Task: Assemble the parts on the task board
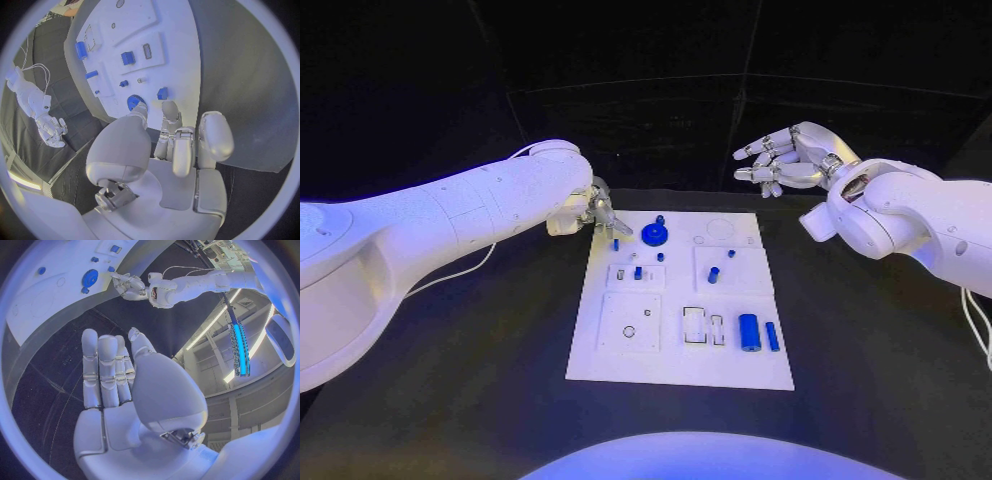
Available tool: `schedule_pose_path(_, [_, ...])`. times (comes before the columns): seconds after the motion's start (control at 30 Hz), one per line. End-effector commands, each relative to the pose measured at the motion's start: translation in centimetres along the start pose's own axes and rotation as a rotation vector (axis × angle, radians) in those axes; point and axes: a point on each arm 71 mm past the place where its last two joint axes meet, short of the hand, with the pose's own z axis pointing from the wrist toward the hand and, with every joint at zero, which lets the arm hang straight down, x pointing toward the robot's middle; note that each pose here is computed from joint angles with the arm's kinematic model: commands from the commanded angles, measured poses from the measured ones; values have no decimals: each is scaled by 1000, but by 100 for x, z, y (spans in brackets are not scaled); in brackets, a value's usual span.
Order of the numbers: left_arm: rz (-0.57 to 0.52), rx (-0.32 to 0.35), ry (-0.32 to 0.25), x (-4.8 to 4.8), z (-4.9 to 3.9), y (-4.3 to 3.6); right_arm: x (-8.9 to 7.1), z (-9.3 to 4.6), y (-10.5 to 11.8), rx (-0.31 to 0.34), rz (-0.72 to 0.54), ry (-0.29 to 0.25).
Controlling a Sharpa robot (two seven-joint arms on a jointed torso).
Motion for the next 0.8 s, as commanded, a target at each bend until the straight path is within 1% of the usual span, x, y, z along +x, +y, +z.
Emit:
schedule_pose_path(0.03, [20, 4, 29, 19, 5, -9, 2, 7, 23, -14, 2, 6])
schedule_pose_path(0.47, [48, -18, 28, 33, 42, 20, 5, 7, 25, -14, 2, 6])
schedule_pose_path(0.8, [50, -19, 34, 53, 63, 13, 15, 13, 31, -16, 3, 9])
